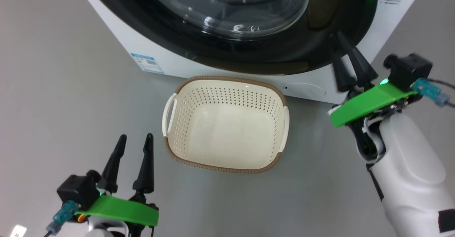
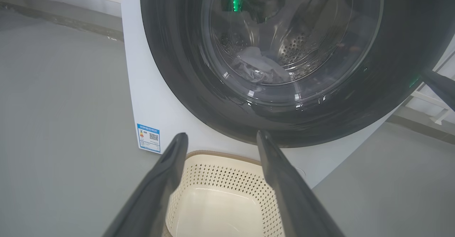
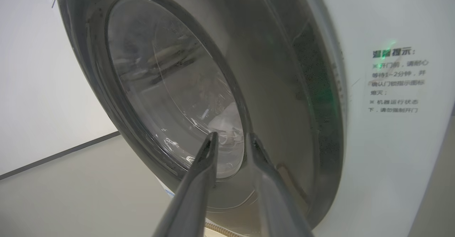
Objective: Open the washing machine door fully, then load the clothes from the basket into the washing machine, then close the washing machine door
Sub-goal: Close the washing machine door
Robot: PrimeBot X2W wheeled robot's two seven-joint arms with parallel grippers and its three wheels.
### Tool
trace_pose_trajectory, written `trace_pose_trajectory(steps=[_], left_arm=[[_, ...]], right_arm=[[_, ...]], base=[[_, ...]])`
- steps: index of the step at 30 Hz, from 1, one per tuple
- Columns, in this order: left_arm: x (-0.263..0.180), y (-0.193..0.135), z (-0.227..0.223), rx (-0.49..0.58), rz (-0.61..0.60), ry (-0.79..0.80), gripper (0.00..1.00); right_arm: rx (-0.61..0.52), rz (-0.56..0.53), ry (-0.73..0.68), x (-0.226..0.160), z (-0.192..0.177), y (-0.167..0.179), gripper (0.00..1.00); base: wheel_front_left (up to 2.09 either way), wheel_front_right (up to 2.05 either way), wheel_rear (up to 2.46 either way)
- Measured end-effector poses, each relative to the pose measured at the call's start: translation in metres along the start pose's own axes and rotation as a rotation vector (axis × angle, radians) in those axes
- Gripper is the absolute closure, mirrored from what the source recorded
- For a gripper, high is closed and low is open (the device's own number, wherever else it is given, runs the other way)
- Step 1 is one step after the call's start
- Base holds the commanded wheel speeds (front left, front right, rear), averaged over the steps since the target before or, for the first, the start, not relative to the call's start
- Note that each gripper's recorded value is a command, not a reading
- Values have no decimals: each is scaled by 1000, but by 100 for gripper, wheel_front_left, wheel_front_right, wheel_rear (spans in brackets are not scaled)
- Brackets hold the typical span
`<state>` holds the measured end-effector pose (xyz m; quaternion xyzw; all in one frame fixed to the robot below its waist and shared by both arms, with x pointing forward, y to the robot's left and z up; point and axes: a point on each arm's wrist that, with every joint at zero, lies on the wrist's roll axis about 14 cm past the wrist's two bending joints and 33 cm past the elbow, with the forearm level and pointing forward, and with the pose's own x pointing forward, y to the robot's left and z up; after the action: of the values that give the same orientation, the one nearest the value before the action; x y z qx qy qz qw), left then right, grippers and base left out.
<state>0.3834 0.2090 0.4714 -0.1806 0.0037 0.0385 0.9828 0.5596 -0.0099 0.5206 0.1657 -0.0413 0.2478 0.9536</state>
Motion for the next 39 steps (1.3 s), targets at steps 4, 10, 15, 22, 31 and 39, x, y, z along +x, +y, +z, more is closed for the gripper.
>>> trace_pose_trajectory(steps=[4, 10, 15, 22, 31, 39], left_arm=[[-6, 3, -3, 2, 3, 13, 0], [-8, 3, 0, 17, -14, 11, 0], [-11, 2, -3, 25, -28, 23, 0], [-12, -2, -2, 31, -53, 25, 0], [-12, -7, -4, 46, -80, 34, 0], [-12, -10, -11, 60, -95, 54, 0]], right_arm=[[-6, -4, 33, -18, -8, 2, 0], [-21, -33, 66, -44, -12, -3, 0], [-32, -73, 74, -65, -9, -13, 0], [-45, -137, 87, -99, -6, -28, 0], [-59, -230, 94, -139, 0, -49, 0], [-65, -291, 97, -163, 2, -64, 0]], base=[[0, 0, 0], [0, 0, 0], [0, 0, 0], [0, 0, 0], [0, 0, 0], [0, 0, 0]])
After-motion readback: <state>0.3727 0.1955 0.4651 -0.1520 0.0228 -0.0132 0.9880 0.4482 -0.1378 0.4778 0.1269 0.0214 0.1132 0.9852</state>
